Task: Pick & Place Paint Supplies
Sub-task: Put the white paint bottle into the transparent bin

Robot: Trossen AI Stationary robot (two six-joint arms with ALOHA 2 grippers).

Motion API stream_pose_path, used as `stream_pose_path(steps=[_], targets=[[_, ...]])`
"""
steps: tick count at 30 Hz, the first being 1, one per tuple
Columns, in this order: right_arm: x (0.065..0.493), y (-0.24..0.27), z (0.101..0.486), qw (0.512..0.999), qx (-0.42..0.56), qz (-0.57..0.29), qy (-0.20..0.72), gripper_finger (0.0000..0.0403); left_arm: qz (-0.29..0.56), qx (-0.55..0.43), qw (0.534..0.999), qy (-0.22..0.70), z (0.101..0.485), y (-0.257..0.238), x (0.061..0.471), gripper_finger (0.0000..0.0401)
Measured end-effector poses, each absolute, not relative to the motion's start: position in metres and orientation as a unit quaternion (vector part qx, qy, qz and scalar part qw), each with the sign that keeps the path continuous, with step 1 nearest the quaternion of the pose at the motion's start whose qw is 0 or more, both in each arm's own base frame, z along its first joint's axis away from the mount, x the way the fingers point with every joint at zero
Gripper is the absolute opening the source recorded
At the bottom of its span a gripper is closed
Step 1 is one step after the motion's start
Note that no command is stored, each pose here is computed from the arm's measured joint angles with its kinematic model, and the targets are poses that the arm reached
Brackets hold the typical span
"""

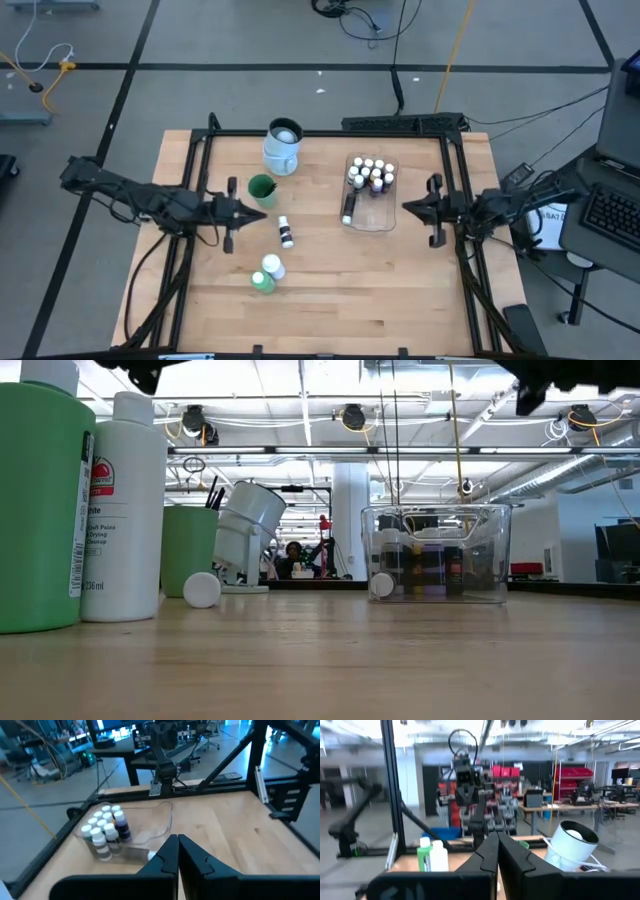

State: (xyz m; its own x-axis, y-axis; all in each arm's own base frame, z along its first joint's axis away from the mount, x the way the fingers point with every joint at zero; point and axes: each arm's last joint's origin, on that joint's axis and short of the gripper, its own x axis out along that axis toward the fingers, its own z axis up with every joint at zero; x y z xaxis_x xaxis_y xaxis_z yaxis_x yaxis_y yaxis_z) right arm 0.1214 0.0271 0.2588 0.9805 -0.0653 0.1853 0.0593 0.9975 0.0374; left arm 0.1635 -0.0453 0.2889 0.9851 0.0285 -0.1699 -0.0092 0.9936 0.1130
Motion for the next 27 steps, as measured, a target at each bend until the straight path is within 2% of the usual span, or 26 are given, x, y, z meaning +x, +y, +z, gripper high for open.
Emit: stream_pose_path(steps=[8, 12, 15, 20, 27], targets=[[0.107, 0.021, 0.215, 0.989, 0.023, -0.049, -0.137, 0.0, 0.026, -0.026, 0.997, 0.075, 0.292, -0.04, 0.158, 0.0013], [0.1, 0.017, 0.209, 0.987, 0.014, -0.083, -0.137, 0.0, 0.034, -0.053, 0.995, 0.077, 0.292, -0.038, 0.159, 0.0006], [0.097, 0.016, 0.206, 0.989, 0.012, -0.08, -0.127, 0.0, 0.029, -0.042, 0.994, 0.094, 0.289, -0.038, 0.158, 0.0002], [0.097, 0.019, 0.197, 0.996, -0.003, -0.027, -0.084, 0.0, 0.05, -0.042, 0.989, 0.133, 0.28, -0.037, 0.158, 0.0011], [0.098, 0.019, 0.192, 0.994, -0.022, -0.033, -0.101, 0.0, 0.083, -0.063, 0.978, 0.181, 0.265, -0.035, 0.17, 0.0002]])
